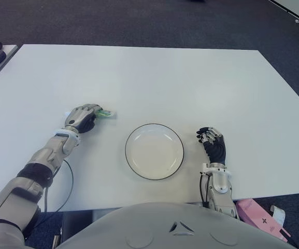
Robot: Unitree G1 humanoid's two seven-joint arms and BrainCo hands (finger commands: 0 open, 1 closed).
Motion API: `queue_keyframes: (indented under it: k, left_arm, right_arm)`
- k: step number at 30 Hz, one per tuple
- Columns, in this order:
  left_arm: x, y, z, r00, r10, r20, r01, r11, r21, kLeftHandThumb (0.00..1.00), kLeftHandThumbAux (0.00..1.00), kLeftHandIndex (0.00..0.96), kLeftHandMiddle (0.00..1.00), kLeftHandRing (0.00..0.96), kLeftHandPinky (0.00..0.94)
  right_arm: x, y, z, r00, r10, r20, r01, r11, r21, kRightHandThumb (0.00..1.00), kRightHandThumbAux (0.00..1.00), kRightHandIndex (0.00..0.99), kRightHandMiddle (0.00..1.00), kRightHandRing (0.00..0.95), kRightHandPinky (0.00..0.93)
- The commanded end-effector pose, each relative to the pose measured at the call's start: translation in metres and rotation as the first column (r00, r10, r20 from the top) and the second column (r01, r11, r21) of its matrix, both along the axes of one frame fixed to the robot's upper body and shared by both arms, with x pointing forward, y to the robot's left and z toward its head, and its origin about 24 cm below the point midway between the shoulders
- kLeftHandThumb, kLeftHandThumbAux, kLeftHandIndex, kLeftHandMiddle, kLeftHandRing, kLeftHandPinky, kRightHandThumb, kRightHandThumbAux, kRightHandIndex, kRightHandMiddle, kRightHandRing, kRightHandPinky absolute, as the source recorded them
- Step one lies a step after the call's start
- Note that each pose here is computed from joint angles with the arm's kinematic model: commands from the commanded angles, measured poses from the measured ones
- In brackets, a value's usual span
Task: Put the toothpaste on the table into the plate.
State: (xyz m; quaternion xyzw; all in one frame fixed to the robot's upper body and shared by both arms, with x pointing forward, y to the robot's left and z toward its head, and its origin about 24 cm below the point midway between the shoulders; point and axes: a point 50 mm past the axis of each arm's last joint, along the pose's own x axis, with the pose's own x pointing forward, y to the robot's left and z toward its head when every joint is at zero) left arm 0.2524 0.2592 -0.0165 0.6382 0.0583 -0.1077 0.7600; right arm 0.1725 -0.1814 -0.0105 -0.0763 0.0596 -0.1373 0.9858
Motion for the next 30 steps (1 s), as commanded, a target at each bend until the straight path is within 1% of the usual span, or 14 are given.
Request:
queue_keyframes:
  k: [1,3,5,8,11,16,18,19,24,26,27,30]
  left_arm:
    - [-0.016,0.012,-0.009,0.993,0.112,0.022,-0.11,0.993,-0.051,0.738,0.697,0.442,0.875,0.874,0.859]
    - [-0.017,0.012,-0.006,0.986,0.139,0.096,-0.13,0.987,-0.095,0.738,0.697,0.443,0.876,0.877,0.861]
    - [-0.018,0.012,-0.005,0.978,0.165,0.132,-0.148,0.981,-0.129,0.739,0.696,0.443,0.878,0.879,0.866]
    - [-0.018,0.012,-0.001,0.965,0.192,0.177,-0.163,0.972,-0.169,0.739,0.696,0.443,0.88,0.881,0.864]
    - [-0.018,0.012,0.001,0.958,0.205,0.199,-0.168,0.968,-0.185,0.739,0.696,0.443,0.881,0.881,0.861]
    - [-0.014,0.007,0.011,0.916,0.286,0.281,-0.21,0.94,-0.27,0.736,0.696,0.443,0.884,0.881,0.875]
    - [-0.014,0.007,0.013,0.91,0.298,0.288,-0.217,0.935,-0.281,0.736,0.695,0.443,0.884,0.881,0.881]
    - [-0.013,0.005,0.015,0.897,0.321,0.304,-0.228,0.925,-0.305,0.735,0.695,0.443,0.885,0.882,0.884]
    - [-0.013,0.0,0.023,0.847,0.406,0.344,-0.259,0.879,-0.4,0.733,0.695,0.444,0.883,0.883,0.9]
    - [-0.015,-0.005,0.027,0.818,0.444,0.367,-0.249,0.847,-0.47,0.732,0.694,0.444,0.883,0.883,0.905]
    - [-0.016,-0.008,0.028,0.809,0.453,0.374,-0.243,0.837,-0.489,0.732,0.694,0.444,0.883,0.883,0.909]
    - [-0.018,-0.013,0.032,0.797,0.463,0.388,-0.226,0.824,-0.519,0.732,0.694,0.444,0.884,0.885,0.915]
  right_arm:
    - [0.001,0.0,-0.002,1.0,-0.011,-0.007,0.011,1.0,0.007,0.707,0.726,0.429,0.501,0.495,0.497]
    - [0.001,0.0,-0.002,1.0,-0.009,-0.007,0.009,1.0,0.008,0.707,0.726,0.429,0.5,0.494,0.496]
    - [0.001,0.0,-0.003,1.0,-0.009,-0.007,0.009,1.0,0.008,0.707,0.726,0.429,0.5,0.494,0.497]
    - [0.002,0.001,-0.003,1.0,-0.009,-0.008,0.009,1.0,0.009,0.707,0.726,0.429,0.5,0.494,0.498]
    - [0.002,0.001,-0.003,1.0,-0.01,-0.01,0.01,1.0,0.009,0.707,0.726,0.429,0.499,0.493,0.499]
    - [0.003,0.002,-0.004,1.0,-0.008,-0.02,0.008,1.0,0.013,0.708,0.726,0.429,0.498,0.492,0.498]
    - [0.003,0.002,-0.005,1.0,-0.007,-0.021,0.007,1.0,0.013,0.708,0.726,0.429,0.498,0.491,0.497]
    - [0.003,0.002,-0.005,1.0,-0.005,-0.021,0.006,1.0,0.012,0.708,0.726,0.429,0.498,0.491,0.496]
    - [0.004,0.003,-0.005,1.0,0.002,-0.021,-0.002,1.0,0.007,0.708,0.726,0.429,0.499,0.488,0.492]
    - [0.004,0.004,-0.006,1.0,0.004,-0.016,-0.004,1.0,0.005,0.708,0.726,0.429,0.501,0.49,0.494]
    - [0.004,0.004,-0.006,1.0,0.005,-0.014,-0.005,1.0,0.004,0.708,0.726,0.429,0.503,0.492,0.496]
    - [0.004,0.004,-0.006,1.0,0.004,-0.014,-0.004,1.0,0.005,0.708,0.726,0.43,0.505,0.495,0.499]
